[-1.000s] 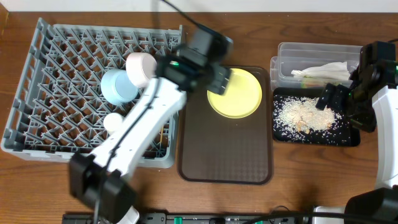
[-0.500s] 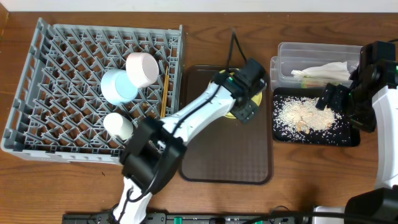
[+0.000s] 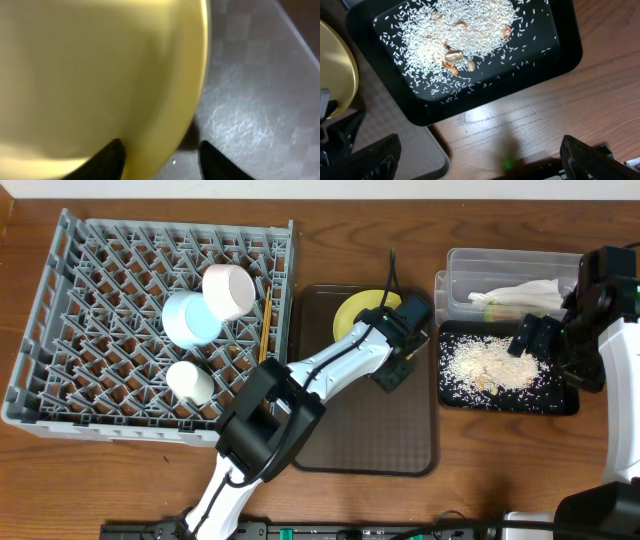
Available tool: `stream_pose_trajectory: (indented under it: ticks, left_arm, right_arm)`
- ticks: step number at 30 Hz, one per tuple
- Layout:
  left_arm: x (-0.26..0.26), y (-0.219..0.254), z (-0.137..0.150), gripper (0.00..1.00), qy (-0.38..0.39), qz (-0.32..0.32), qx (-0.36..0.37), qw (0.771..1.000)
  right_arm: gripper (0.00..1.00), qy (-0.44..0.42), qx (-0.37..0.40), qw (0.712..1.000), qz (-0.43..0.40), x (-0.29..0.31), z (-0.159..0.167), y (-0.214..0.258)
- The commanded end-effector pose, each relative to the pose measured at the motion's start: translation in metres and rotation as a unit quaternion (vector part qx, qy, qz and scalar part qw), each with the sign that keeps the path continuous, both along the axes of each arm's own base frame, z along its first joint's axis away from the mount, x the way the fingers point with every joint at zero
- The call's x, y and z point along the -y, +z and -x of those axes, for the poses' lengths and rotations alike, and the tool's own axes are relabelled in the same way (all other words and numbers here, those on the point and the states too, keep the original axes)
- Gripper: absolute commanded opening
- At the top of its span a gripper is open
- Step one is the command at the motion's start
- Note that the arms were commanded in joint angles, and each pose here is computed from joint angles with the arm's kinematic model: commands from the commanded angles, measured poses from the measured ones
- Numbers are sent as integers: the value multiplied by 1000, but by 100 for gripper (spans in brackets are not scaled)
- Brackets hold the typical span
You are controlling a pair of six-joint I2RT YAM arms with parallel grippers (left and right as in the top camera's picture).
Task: Sort waste into correct bins and load items into the dishwasher
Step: 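Grasp the yellow plate rim with the left gripper and tilt it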
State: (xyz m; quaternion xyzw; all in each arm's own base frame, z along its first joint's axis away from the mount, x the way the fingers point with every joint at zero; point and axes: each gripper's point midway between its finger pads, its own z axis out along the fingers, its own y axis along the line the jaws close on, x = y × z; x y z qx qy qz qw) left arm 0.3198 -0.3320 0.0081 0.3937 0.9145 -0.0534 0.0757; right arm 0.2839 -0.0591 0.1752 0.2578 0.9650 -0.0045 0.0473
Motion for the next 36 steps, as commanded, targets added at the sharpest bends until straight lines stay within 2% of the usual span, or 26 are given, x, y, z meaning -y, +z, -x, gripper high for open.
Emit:
stream_pose_trajectory:
  ticks: [1,5,12,13,17,26,36]
  left_arm:
    - [-6,-5,6,40,22,-13,-15,1000]
    - [-10,-6,10,26,29,-20,-24,999]
    - [-14,-7,14,19,29,-28,-31,999]
    - [-14,-7,14,13,29,-29,-32,999]
    - [-15,-7,15,8,29,-30,-33,999]
    - [-15,10,15,8,33,-24,-28,999]
    - [-9,105,8,8,33,52,43,997]
  right_arm:
    - [99,2,9,1000,2,3,-2,5]
    - [99,2,9,1000,2,3,-2,5]
    - [99,2,8,1000,2,3,-2,5]
    - [99,2,7,1000,2,3,-2,5]
    - [99,2,7,1000,2,3,-2,5]
    - [99,6,6,1000,2,2,-1,5]
    - [99,6,7,1000,2,2,-1,5]
